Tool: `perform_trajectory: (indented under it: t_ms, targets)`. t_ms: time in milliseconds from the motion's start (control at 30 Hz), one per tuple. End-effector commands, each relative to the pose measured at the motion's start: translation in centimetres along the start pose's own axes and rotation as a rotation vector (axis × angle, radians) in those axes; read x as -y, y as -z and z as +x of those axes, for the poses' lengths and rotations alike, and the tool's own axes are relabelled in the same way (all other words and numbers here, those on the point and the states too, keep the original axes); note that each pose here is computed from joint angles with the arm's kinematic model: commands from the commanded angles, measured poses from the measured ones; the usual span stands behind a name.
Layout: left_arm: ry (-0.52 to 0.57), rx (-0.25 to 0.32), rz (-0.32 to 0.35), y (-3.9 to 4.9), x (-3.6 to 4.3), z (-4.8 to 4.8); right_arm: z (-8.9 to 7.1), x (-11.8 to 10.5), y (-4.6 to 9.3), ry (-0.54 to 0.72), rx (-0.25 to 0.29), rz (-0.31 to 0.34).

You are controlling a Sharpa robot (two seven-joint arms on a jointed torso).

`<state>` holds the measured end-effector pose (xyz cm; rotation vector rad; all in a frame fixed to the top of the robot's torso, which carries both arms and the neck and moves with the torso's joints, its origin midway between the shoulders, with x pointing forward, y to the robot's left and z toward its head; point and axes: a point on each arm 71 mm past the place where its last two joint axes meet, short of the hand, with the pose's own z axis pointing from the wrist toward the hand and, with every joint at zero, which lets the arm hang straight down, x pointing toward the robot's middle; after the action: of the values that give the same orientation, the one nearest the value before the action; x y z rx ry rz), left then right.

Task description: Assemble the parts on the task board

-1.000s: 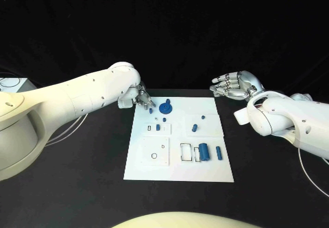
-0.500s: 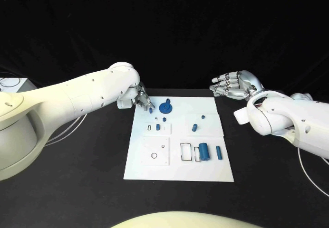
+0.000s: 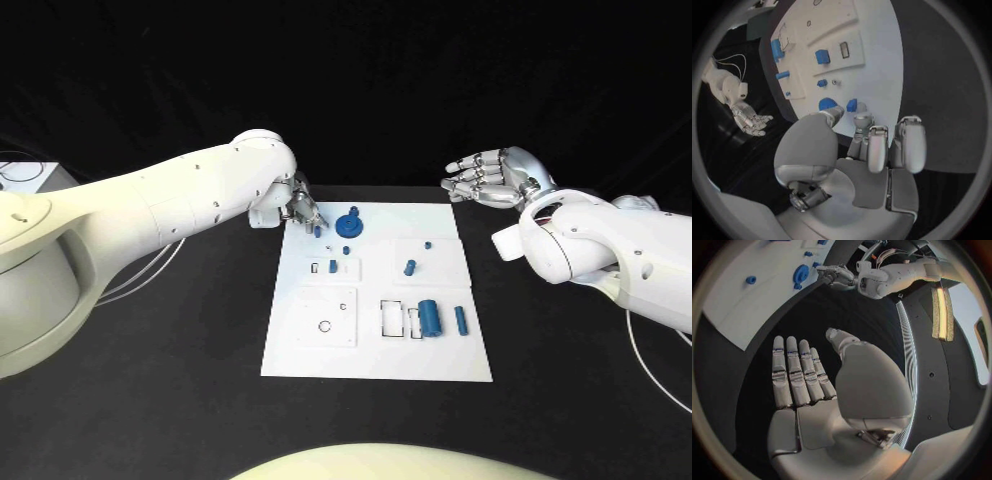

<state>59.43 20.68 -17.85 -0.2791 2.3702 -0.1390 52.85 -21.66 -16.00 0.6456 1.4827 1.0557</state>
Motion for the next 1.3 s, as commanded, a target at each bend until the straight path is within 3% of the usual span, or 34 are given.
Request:
perform_trajectory:
  t_ms: [33,967,1300]
  targets:
    - [0.004,-0.015,0.024,0.03,0.35,0.17,0.1,-0.1,0.0,-0.001,-0.013,-0.009]
    - [0.036,-0.029,0.044,0.11,0.15,0.3,0.2,-0.1,-0.2,-0.001,-0.018,-0.006]
    - [0.114,-0.007,0.091,1.06,-0.04,0.87,0.1,0.0,-0.1,-0.001,-0.017,-0.003]
